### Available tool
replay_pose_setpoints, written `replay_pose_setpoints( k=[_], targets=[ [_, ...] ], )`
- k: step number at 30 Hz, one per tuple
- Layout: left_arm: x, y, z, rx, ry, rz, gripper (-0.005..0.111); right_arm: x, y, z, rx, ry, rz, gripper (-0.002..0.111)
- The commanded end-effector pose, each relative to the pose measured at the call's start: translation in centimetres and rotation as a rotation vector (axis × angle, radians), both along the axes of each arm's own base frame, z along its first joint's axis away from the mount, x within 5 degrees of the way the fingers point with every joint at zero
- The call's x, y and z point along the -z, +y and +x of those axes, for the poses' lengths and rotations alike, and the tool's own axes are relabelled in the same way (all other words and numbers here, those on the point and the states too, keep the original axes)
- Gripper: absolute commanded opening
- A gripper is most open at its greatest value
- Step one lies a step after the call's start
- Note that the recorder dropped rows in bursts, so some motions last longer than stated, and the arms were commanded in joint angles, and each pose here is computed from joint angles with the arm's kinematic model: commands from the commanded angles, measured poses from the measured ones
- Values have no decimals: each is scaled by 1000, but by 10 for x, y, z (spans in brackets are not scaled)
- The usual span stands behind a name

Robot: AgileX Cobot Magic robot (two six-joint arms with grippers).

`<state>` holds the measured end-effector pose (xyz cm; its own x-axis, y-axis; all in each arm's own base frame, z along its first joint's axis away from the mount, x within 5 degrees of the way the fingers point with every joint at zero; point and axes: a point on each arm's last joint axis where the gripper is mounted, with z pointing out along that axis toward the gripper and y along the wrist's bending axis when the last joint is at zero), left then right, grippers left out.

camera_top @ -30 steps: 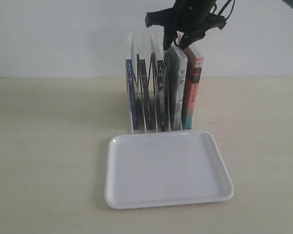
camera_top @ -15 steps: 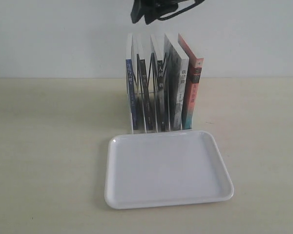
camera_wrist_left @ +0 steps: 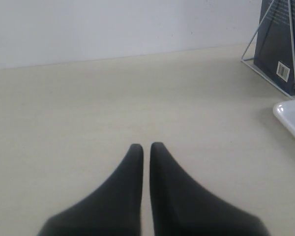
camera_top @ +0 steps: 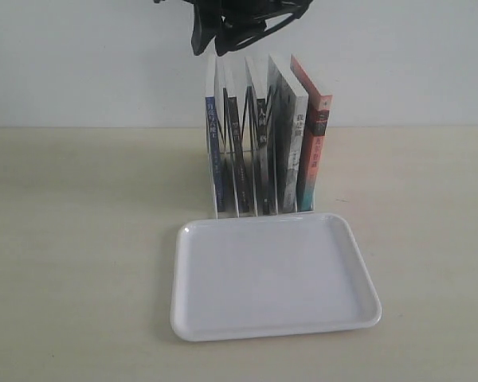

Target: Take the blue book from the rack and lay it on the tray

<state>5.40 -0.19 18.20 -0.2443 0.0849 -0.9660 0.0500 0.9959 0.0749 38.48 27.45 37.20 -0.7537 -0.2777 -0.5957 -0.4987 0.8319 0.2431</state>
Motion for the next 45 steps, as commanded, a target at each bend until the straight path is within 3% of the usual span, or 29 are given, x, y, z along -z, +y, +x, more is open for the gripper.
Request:
replay_pose_setpoints(
  k=[1, 5, 10, 45],
  targets=[
    [-2, 0, 0, -1, -19, 1, 5, 10, 4, 4, 7, 17, -6, 30],
    [-2, 0, 0, -1, -19, 1, 5, 24, 9, 9, 1, 53, -5, 30],
    [-2, 0, 0, -1, -19, 1, 5, 34, 13, 12, -3, 78, -7, 49],
    [-2, 0, 0, -1, -19, 1, 5, 84, 20, 44, 109, 37, -58, 43]
  ],
)
